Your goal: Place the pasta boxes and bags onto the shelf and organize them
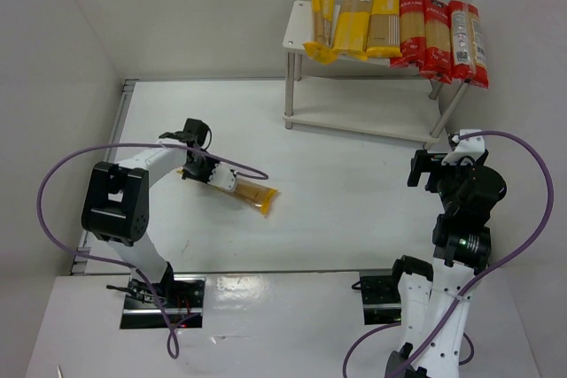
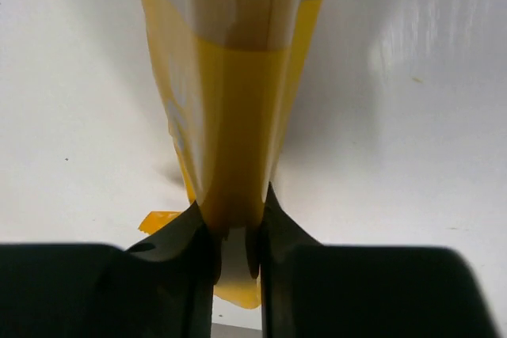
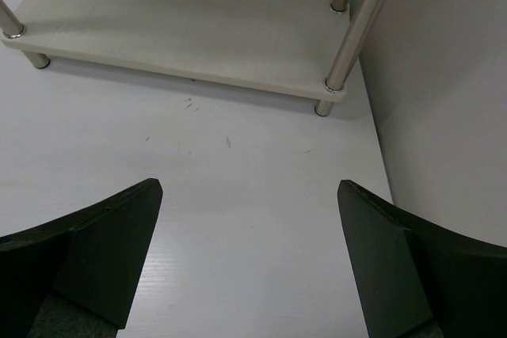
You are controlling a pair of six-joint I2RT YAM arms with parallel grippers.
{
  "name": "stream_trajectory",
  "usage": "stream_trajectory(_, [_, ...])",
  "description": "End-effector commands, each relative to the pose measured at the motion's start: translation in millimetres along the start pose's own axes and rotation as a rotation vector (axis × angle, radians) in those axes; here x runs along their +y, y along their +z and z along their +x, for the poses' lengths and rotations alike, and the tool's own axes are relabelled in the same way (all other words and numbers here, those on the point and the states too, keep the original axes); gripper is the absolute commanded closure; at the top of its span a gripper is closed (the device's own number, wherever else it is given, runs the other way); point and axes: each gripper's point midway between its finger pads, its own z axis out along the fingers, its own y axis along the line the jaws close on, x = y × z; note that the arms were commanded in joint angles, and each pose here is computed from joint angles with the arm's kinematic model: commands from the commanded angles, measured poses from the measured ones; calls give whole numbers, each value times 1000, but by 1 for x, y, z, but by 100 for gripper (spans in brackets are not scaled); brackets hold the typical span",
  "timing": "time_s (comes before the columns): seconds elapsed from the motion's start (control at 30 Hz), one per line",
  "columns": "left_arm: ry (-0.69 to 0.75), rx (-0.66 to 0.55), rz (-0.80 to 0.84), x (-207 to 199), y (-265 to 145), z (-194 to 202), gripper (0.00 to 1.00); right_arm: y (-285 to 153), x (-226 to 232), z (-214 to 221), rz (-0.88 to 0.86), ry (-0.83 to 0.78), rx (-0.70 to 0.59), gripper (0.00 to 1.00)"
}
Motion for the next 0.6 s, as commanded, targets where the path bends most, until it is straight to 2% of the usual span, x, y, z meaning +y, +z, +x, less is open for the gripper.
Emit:
stream_trajectory(0.0, [-136,-179,223,-47,17,-43,100,1,1,0,-11,-12,3,0])
stream_trajectory(0.03, [-195,-225,268,-52,16,-52,100,1,1,0,-11,-12,3,0])
stream_trajectory(0.1, [-238,-276,230,-32,7,-62,100,1,1,0,-11,-12,3,0])
stream_trajectory(0.23, [-371,-391,216,-21,-6,-86,100,3,10,0,-55,-26,7,0])
stream_trajectory(0.43, [-477,-491,115,6,-31,-104,100,9,30,2,-164,-65,34,0])
stream_trajectory(0.57, [-562,-524,63,18,-45,-110,100,13,56,8,-297,-89,66,0])
